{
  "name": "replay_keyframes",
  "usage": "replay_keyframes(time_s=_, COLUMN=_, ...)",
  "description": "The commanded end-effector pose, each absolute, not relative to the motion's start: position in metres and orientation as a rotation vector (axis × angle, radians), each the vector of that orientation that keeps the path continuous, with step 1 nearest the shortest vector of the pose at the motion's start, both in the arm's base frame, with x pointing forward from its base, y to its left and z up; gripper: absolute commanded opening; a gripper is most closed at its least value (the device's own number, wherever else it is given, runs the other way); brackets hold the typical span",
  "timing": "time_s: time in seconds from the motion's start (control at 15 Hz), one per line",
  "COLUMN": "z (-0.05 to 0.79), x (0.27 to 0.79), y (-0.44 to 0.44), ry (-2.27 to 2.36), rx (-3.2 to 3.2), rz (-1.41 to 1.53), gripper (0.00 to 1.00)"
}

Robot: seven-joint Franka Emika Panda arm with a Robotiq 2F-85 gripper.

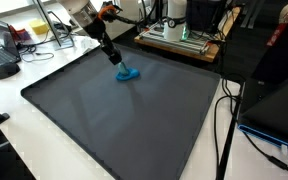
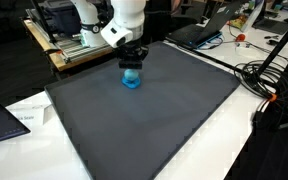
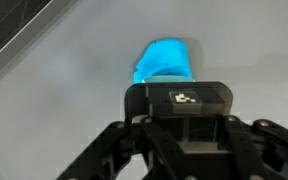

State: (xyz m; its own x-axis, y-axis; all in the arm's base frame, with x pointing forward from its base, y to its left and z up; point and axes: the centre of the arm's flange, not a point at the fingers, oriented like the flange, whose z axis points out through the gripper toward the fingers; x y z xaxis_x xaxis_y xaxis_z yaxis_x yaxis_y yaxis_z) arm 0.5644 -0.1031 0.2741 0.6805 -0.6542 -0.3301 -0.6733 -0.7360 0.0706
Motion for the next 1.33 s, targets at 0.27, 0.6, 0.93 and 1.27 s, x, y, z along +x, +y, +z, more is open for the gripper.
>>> replay_keyframes(time_s=0.27, z=0.306, x=0.543, y=-0.076, ry=1.0, rx=-2.94, rz=0.34, gripper=0.22)
replay_keyframes(time_s=0.6, z=0.317, x=0.553, y=-0.055, ry=0.944, rx=-3.053, rz=0.222, gripper=0.22)
replay_keyframes(time_s=0.93, z=0.321, x=0.559, y=-0.027, ry=0.876, rx=-3.171, rz=0.162, gripper=0.22)
replay_keyframes(time_s=1.27, z=0.32, x=0.561, y=-0.003, ry=0.835, rx=-3.277, rz=0.121, gripper=0.22)
